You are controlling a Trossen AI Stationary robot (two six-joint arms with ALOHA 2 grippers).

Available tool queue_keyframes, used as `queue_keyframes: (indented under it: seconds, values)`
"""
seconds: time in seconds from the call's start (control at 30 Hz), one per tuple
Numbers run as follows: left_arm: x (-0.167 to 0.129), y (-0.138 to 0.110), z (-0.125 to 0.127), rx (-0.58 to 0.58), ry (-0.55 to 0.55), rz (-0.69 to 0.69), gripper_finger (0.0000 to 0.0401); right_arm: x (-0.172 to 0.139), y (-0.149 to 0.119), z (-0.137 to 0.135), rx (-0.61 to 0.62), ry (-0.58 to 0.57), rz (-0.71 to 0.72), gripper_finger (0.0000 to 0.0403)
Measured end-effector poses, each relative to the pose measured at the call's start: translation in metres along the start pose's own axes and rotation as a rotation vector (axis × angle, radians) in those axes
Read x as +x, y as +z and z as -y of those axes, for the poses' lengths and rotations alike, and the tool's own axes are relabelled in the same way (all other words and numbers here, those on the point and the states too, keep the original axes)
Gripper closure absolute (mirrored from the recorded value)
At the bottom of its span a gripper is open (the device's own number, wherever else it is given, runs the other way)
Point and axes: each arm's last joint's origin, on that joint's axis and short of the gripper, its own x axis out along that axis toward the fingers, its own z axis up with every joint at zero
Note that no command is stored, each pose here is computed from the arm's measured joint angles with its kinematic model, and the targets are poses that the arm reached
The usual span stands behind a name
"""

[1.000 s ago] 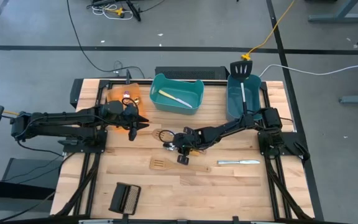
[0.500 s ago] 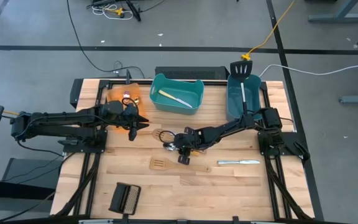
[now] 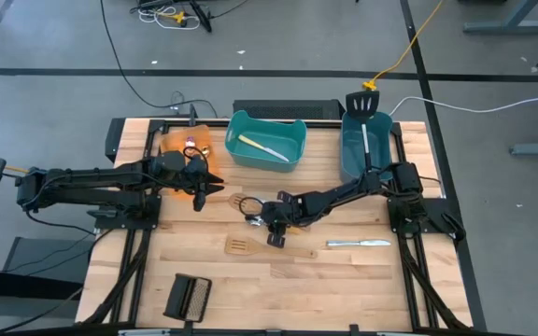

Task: Pick & Place Kitchen Items
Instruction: Put the yellow spoon into the orange bin

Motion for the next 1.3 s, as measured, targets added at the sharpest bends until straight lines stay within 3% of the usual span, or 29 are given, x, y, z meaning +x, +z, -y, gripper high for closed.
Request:
queue_keyframes:
  seconds: [0.4,0.93,1.3]
  values:
    - [0.0000,0.0000,0.0000,0.000,0.000,0.000,0.0279,0.0064,-0.0067,-0.0051,0.007,-0.041,-0.024,0.0274]
    - [0.0000,0.0000,0.0000,0.003,0.000,0.000,0.0279,0.0078,-0.0086,-0.0047,0.007,-0.040,-0.037,0.0356]
    - [0.0000,0.0000,0.0000,0.003,0.000,0.000,0.0279,0.0015,-0.0052,-0.0050,0.024,-0.017,-0.021,0.0357]
